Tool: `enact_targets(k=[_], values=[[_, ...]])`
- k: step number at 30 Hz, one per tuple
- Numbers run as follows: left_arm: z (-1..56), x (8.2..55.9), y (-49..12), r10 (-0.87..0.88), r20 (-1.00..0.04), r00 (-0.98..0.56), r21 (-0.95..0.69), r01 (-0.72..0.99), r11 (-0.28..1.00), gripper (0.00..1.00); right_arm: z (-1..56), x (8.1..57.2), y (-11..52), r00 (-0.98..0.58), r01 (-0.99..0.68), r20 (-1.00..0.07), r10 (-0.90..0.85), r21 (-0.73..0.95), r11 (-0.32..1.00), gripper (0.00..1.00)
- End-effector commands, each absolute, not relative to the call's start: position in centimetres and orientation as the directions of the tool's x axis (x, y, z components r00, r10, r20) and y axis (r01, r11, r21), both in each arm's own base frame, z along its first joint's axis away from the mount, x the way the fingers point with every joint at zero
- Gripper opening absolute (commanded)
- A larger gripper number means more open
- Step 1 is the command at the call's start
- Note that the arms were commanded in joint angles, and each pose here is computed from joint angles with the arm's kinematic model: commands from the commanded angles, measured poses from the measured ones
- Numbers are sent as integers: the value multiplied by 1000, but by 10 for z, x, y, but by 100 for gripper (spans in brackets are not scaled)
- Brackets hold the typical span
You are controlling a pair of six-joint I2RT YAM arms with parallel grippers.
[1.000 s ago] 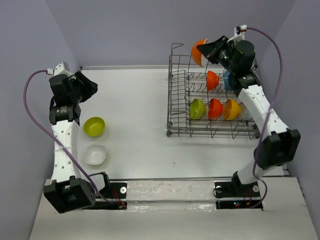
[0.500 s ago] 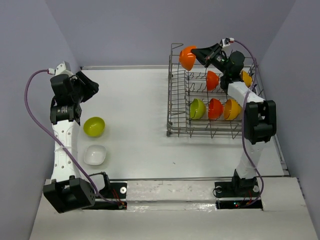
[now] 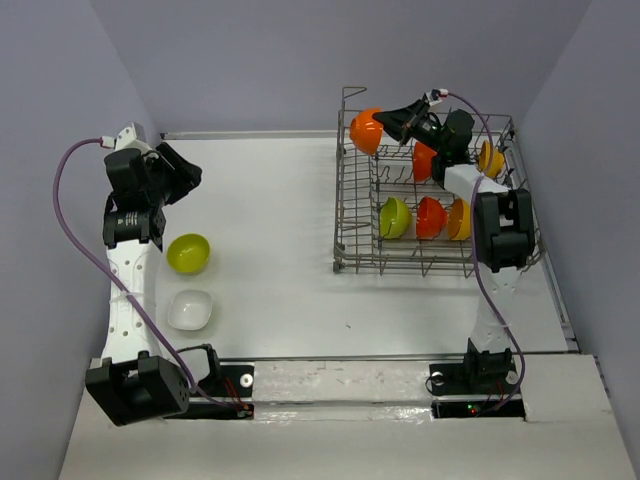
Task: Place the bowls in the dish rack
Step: Turn the bowl upside down over the dish rack.
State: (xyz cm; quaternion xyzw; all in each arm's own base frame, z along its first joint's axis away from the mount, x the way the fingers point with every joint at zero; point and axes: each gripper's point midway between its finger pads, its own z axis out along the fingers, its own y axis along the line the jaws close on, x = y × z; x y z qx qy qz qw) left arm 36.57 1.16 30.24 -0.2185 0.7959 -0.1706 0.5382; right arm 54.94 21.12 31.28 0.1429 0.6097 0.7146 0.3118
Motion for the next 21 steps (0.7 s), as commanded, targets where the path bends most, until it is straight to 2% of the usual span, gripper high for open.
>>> enact_targets(k=[1, 11, 21], values=[[311, 370, 6, -520, -797, -306, -509, -120, 852, 61, 341, 546, 216, -763, -359, -257, 593, 932, -59, 1], [314, 371, -8, -514, -796, -321, -513, -94, 853, 61, 291, 578, 225, -774, -265, -269, 573, 960, 93, 1], [317, 369, -18, -504, -800, -326, -509, -77, 857, 61, 255, 588, 241, -797, -199, -240, 555, 971, 133, 1]])
